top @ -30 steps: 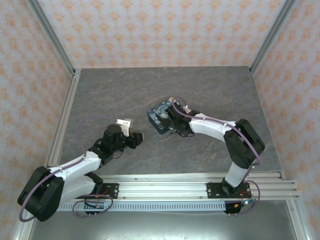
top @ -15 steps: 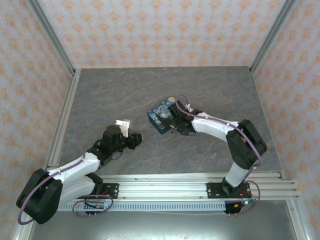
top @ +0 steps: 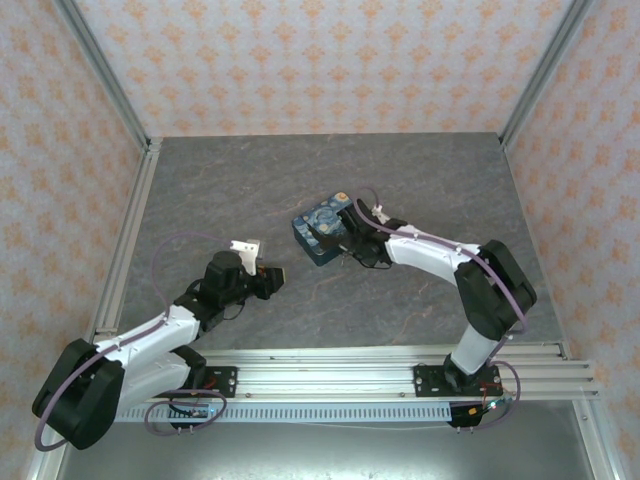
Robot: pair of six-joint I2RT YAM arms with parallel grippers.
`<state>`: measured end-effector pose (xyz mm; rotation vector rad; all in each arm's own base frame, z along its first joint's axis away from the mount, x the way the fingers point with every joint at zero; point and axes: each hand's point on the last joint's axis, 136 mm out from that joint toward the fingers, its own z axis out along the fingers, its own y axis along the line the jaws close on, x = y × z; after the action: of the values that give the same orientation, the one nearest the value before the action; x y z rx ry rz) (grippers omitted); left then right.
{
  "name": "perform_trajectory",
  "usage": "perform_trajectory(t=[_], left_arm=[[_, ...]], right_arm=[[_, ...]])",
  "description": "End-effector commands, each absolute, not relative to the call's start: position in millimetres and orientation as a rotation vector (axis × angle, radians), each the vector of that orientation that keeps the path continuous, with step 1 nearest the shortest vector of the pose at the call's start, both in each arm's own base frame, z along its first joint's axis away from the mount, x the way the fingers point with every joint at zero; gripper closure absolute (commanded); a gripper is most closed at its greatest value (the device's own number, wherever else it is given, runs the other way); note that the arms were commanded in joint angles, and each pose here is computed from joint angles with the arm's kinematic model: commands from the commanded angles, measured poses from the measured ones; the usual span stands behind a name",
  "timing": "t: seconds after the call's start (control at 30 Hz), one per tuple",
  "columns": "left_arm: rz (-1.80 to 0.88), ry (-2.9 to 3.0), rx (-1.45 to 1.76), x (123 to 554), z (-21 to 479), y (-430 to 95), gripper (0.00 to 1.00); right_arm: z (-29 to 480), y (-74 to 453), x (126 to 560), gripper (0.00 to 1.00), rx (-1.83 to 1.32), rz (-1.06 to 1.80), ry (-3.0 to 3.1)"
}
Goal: Unlock the padlock with the key
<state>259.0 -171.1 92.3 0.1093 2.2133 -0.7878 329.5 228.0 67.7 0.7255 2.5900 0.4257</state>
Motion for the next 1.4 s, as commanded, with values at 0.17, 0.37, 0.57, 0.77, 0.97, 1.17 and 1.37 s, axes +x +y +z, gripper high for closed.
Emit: perform_trajectory(t=[0.17,0.37,0.57,0.77,0.97,1.17,1.37], left_arm=[[-0.731,2.213,0.107,258,89,-161,0.68],[-0.703,2.219,0.115,259,99,-158,0.66],[-0.562,2.244,0.141,266,127,-142,0.3],[-0.416,2.306,0.104,274,146,-121,0.0],[-0.376,2.378,0.009,274,144,-110,0.0],[-0.36,2.434,-0.034,260,138,-102,0.0],[-0.338,2.448,-0.096,241,129,-90,0.0]], right_arm=[[72,216,331,1.0,0.777,0.448,2.54],[87,203,322,1.0,0.703,0.393,2.539],[119,195,303,1.0,0.582,0.447,2.537],[139,230,264,1.0,0.296,0.725,2.666],[132,288,218,1.0,-0.058,0.866,2.729],[103,338,193,1.0,-0.165,1.087,2.728],[55,331,185,1.0,-0.236,0.966,2.851]])
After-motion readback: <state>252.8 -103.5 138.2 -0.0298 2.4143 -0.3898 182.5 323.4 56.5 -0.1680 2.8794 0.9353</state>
